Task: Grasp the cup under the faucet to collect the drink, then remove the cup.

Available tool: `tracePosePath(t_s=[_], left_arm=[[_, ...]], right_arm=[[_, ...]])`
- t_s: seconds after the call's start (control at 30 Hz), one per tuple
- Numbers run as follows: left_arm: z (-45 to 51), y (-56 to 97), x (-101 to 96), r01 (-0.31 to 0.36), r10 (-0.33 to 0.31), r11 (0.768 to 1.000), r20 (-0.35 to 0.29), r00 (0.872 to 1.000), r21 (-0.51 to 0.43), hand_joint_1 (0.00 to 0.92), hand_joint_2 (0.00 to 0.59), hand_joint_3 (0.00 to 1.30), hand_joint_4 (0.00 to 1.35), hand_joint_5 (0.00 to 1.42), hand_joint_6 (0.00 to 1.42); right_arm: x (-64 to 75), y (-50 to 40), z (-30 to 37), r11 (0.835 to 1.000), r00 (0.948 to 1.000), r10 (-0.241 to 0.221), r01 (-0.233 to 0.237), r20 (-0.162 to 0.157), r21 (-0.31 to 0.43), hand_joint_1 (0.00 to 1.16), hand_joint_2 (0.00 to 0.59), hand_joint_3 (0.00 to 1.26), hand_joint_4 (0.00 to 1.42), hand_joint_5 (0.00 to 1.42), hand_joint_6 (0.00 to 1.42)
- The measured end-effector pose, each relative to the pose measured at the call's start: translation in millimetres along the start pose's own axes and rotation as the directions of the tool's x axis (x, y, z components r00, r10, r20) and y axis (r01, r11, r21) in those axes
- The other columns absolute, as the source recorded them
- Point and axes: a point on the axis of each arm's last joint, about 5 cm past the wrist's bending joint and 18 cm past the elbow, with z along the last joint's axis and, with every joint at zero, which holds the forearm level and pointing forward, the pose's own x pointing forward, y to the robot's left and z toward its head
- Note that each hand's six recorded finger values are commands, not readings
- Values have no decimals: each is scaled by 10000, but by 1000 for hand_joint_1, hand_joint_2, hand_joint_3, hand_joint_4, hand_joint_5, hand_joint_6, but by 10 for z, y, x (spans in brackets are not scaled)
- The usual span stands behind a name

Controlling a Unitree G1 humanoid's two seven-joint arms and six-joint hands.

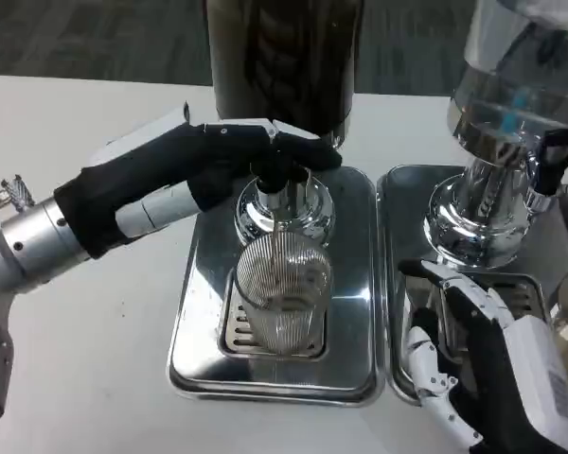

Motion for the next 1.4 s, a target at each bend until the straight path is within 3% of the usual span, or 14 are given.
tracePosePath(t_s=[0.17,0.2,0.27,0.4,0.47,0.67,0.8,1.07,1.23,1.4], left_arm=[[5,-30,-19,-62,61,9998,60,10000,177,0,70,351,256,220,289],[6,-34,-22,-66,65,9998,66,10000,201,0,70,350,256,220,290],[8,-38,-26,-71,69,9997,74,9999,250,0,70,347,256,220,290],[11,-42,-29,-73,71,9995,84,9999,303,0,70,343,256,220,291],[12,-46,-31,-83,79,9993,97,9999,358,0,70,342,256,220,291],[22,-45,-36,-75,71,9984,78,9999,566,0,70,341,256,220,291],[49,-41,-41,-9,5,9939,31,10000,1105,0,70,341,256,220,291],[73,-44,-43,30,-34,9875,25,10000,1575,0,74,340,256,217,292],[85,-46,-42,58,-57,9819,-14,10000,1893,0,73,340,256,216,292],[92,-49,-39,78,-80,9792,2,10000,2028,0,71,340,256,216,292]], right_arm=[[18,-8,-1,10000,10000,56,-56,18,58,270,528,274,198,162,69],[20,-12,-3,9999,10000,85,-85,-10,115,283,495,251,190,159,65],[39,-18,-19,9975,9989,437,-426,-168,569,349,353,147,114,113,24],[68,-18,-47,9906,9948,983,-954,-251,980,379,289,64,64,71,3],[90,-27,-60,9847,9911,1313,-1278,-222,1186,373,278,36,21,41,0],[119,-33,-74,9772,9868,1610,-1568,-187,1429,352,264,0,0,0,0],[144,-31,-107,9684,9809,1934,-1871,-227,1652,325,256,0,0,0,0],[156,-27,-112,9638,9804,1960,-1892,-183,1879,318,253,0,0,0,0],[173,-9,-139,9523,9723,2328,-2237,-202,2078,315,249,0,0,0,0],[202,-5,-131,9493,9689,2473,-2412,-51,2017,312,243,0,0,0,0]])
